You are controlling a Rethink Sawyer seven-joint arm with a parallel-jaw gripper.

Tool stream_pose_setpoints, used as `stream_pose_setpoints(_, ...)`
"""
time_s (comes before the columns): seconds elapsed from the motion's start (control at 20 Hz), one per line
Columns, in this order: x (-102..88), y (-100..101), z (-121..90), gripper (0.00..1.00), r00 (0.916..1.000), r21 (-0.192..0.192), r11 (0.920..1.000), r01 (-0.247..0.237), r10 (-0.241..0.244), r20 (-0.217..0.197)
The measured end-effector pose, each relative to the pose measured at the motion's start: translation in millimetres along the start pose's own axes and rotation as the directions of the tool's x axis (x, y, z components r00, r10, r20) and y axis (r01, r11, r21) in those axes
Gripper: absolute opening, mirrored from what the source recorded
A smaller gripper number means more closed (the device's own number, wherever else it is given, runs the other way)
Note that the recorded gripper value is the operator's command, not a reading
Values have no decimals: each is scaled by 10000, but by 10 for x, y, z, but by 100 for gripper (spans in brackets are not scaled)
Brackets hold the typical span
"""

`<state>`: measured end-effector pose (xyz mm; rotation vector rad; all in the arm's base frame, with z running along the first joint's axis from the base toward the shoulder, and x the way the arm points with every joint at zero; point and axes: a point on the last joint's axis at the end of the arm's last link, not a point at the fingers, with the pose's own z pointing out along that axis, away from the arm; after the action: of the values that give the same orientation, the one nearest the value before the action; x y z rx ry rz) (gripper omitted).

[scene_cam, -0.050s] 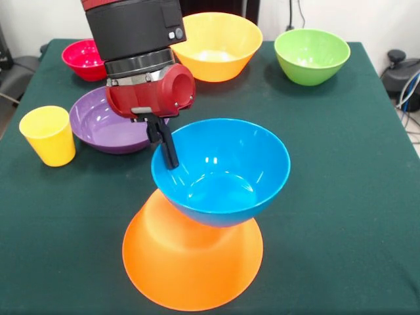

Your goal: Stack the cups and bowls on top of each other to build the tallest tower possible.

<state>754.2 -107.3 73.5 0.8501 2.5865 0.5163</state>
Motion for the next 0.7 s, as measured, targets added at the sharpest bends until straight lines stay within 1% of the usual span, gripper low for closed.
stream_pose_setpoints(0.4, -99, -74, 45, 0, 9998, 18, 10000, -44, 44, 178)
stream_pose_setpoints(0.7, -230, -139, 8, 0, 9991, 46, 9999, -106, 104, 416)
